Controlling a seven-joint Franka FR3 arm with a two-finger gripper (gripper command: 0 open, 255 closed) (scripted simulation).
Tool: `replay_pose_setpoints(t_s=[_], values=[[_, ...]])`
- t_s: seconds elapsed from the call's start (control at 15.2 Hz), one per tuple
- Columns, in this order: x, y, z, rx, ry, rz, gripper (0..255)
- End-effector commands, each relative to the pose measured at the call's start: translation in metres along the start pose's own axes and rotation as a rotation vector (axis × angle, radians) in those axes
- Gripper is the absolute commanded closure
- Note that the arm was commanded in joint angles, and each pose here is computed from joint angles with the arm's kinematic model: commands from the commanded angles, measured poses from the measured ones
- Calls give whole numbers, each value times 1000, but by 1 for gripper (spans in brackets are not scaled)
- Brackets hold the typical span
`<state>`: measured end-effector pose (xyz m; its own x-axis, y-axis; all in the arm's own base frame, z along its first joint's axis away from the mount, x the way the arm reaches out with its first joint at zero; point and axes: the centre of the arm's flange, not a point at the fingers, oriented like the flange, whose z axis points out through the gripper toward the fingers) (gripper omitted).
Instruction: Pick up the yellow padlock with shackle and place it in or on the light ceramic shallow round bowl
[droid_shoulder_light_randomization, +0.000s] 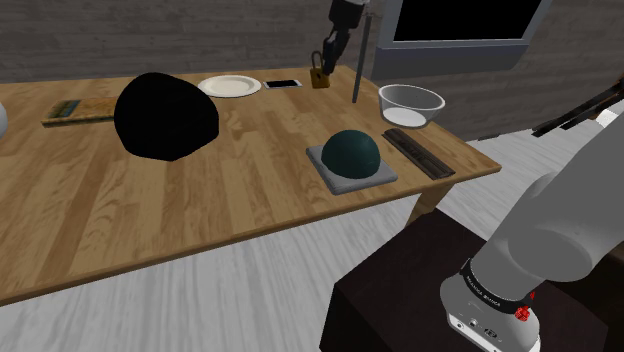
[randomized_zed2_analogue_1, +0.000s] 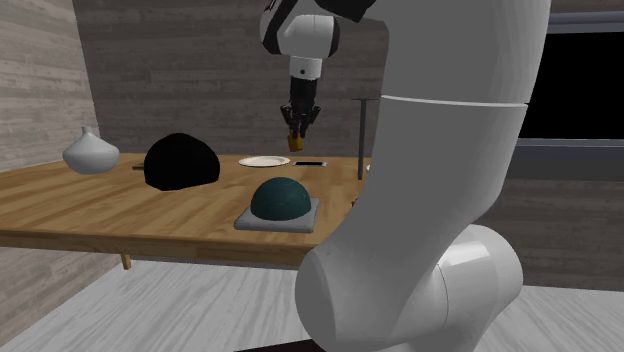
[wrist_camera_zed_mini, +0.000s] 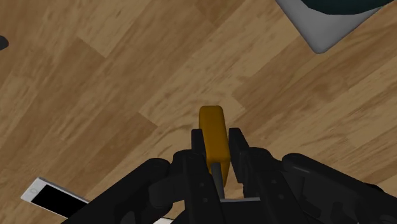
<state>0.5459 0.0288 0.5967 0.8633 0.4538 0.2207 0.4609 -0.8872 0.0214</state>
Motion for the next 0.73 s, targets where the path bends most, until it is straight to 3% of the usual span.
replay_pose_setpoints(t_s=[0.0,0.13,0.66], values=[[2,0,-11,0,0,0,255],[4,0,-16,0,0,0,255],[-73,71,-34,0,0,0,255]])
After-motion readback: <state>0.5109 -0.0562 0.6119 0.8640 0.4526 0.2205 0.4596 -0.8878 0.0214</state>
